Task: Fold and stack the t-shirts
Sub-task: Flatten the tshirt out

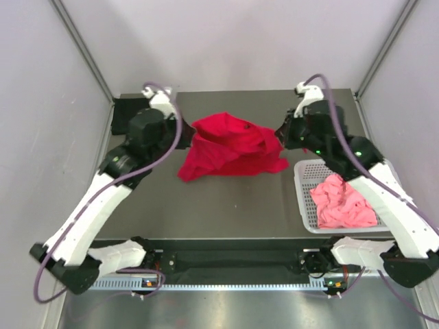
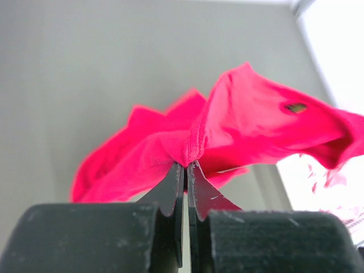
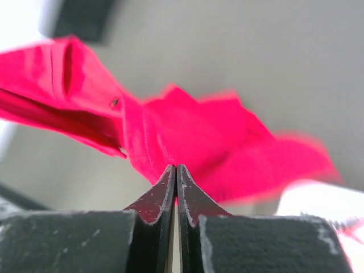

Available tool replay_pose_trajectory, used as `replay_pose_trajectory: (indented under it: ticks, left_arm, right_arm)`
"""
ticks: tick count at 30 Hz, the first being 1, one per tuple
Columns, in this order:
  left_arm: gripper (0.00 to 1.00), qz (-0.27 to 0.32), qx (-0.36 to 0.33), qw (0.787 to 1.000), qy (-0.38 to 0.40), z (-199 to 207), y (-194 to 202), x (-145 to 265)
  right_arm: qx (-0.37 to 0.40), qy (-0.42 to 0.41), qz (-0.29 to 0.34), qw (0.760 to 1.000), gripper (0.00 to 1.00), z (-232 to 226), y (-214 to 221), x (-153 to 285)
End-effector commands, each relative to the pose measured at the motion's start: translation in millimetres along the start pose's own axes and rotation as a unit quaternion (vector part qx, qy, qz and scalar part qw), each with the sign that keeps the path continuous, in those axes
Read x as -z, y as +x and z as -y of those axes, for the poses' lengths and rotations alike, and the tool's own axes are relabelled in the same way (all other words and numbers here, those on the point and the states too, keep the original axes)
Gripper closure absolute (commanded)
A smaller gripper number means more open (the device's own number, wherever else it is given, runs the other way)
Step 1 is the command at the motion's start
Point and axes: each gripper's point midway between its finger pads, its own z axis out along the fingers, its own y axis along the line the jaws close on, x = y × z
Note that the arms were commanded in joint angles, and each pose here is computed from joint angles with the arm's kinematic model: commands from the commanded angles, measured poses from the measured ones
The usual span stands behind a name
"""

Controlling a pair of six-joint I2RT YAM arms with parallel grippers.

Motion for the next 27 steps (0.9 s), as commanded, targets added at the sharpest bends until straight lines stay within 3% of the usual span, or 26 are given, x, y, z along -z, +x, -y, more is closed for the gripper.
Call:
replay_pose_trajectory:
  ticks: [1,5,10,14,15,19,21,23,27]
  left_arm:
    - [1.0,0.12,-0.012,0.993,-0.02,-7,-66,64]
    - [1.0,0.234,-0.007,0.972,-0.015,-11,-117,151]
    - [1.0,0.354,-0.007,0.934,0.038,-1,-166,255]
    - [1.0,0.435,-0.003,0.894,0.108,19,-197,326]
    - [1.0,0.45,-0.004,0.885,0.119,22,-202,337]
    - [1.0,0.495,-0.011,0.858,0.137,30,-222,367]
    - [1.0,0.5,-0.02,0.855,0.134,34,-230,361]
    - [1.0,0.479,-0.034,0.87,0.115,37,-234,324]
    - [1.0,0.425,-0.054,0.902,0.062,34,-223,227]
  right_arm:
    - [0.004,-0.093,0.057,0.994,1.0,-33,-38,56]
    - [-0.001,-0.209,0.073,0.975,1.0,-72,-50,104]
    - [-0.014,-0.376,0.074,0.923,1.0,-132,-63,183]
    - [-0.094,-0.53,0.064,0.841,1.0,-176,-86,250]
    - [-0.092,-0.58,0.093,0.804,1.0,-186,-101,276]
    - [-0.112,-0.628,0.118,0.761,1.0,-192,-124,314]
    - [-0.115,-0.618,0.118,0.769,1.0,-196,-128,304]
    - [-0.114,-0.582,0.104,0.798,1.0,-197,-122,276]
    - [-0.119,-0.42,0.103,0.894,1.0,-173,-111,185]
